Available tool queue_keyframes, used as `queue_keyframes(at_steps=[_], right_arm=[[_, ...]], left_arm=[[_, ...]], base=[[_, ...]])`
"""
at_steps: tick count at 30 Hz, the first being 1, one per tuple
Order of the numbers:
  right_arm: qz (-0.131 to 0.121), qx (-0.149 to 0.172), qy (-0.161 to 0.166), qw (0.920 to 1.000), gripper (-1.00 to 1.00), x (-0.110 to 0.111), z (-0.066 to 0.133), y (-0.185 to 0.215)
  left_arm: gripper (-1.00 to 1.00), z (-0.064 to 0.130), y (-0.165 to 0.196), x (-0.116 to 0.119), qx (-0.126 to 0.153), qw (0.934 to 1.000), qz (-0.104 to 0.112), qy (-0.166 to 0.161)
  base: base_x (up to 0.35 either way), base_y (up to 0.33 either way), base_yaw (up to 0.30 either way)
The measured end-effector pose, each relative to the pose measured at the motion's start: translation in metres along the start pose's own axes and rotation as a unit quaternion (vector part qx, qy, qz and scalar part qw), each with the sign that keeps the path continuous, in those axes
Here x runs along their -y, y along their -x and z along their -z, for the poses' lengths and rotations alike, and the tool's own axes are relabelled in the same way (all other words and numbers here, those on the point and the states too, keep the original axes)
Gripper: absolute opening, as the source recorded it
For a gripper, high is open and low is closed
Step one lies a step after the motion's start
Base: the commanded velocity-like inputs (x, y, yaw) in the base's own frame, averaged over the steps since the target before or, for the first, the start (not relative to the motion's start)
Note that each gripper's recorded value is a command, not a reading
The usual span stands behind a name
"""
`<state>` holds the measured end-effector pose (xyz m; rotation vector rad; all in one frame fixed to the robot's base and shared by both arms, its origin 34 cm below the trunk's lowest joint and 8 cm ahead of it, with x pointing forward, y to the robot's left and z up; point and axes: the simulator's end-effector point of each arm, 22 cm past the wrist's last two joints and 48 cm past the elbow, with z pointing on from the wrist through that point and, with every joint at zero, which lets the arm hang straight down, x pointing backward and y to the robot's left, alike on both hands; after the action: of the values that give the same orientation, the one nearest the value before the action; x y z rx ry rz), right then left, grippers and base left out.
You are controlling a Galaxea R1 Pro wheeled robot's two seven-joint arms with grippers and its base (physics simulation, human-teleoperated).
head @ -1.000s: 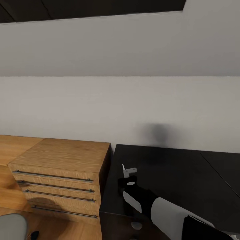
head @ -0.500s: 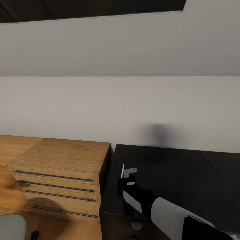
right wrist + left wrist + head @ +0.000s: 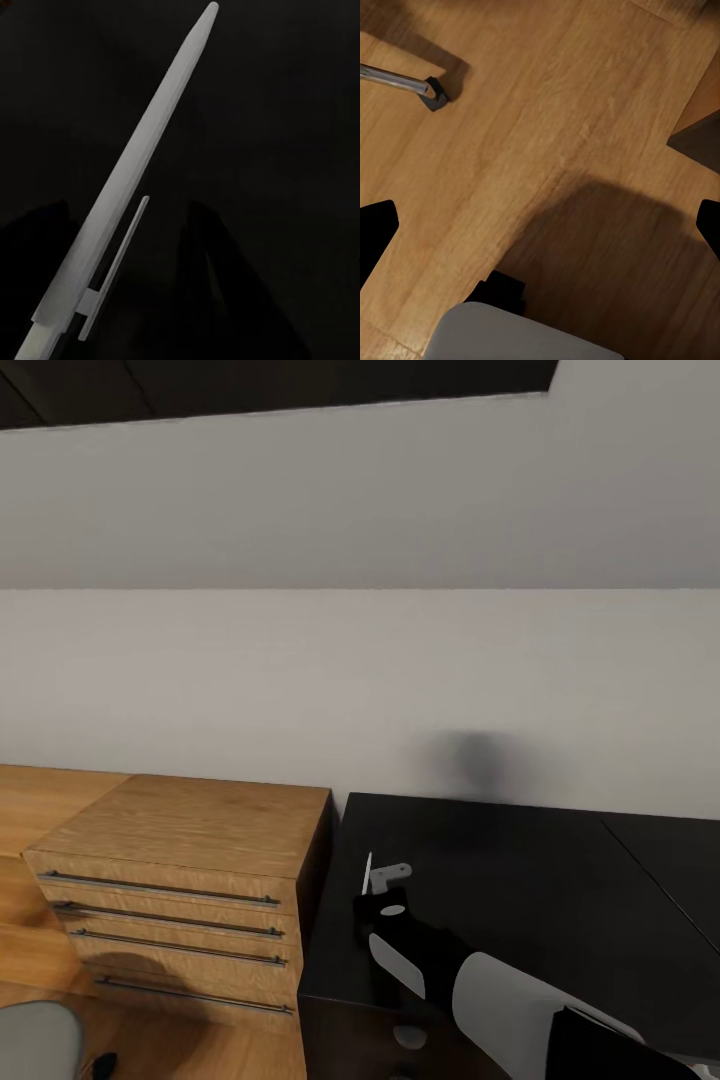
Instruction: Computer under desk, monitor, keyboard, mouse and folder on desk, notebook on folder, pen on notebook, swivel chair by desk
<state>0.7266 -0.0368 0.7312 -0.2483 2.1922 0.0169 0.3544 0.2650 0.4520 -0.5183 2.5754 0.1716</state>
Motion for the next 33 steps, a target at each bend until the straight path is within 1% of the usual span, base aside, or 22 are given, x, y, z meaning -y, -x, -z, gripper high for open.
queue_keyframes(at_steps=[3, 9, 15, 24, 25, 27, 33], right_arm=[[-0.001, -0.001, 0.0, 1.0, -1.0, -0.0001, 0.0, -0.0001], [-0.014, -0.006, 0.01, 0.9998, -1.0, -0.002, -0.0009, -0.001], [-0.018, -0.013, 0.018, 0.9996, -1.0, -0.005, -0.0006, -0.0017], [-0.019, -0.016, 0.02, 0.9995, -1.0, -0.0064, -0.0003, -0.0021], [-0.025, -0.018, 0.02, 0.9993, -1.0, -0.006, -0.0005, -0.0024], [-0.028, -0.019, 0.02, 0.9993, -1.0, -0.0051, -0.0007, -0.0024], [-0.03, -0.019, 0.019, 0.9992, -1.0, -0.0043, -0.0009, -0.0024]], left_arm=[[1.0, 0.0, 0.0, 0.0, 0.0, 1.0, 0.0, 0.0], [1.0, 0.0, 0.0, 0.0, 0.0, 1.0, 0.0, 0.0], [1.0, 0.0, 0.0001, 0.0, 0.0, 1.0, 0.0, 0.0], [1.0, 0.0, 0.0001, 0.0, 0.0, 1.0, 0.0, 0.0], [1.0, 0.0, 0.0001, -0.0001, 0.0, 1.0, 0.0, 0.0], [1.0, 0.0, 0.0001, -0.0001, 0.0, 1.0, 0.0, 0.0], [1.0, 0.0, 0.0001, -0.0002, 0.0, 1.0, 0.0, 0.0]], base=[[0.0, 0.0, 0.0], [0.0, 0.0, 0.0], [0.0, 0.0, 0.0], [0.0, 0.0, 0.0], [0.0, 0.0, 0.0], [0.0, 0.0, 0.0], [0.0, 0.0, 0.0]])
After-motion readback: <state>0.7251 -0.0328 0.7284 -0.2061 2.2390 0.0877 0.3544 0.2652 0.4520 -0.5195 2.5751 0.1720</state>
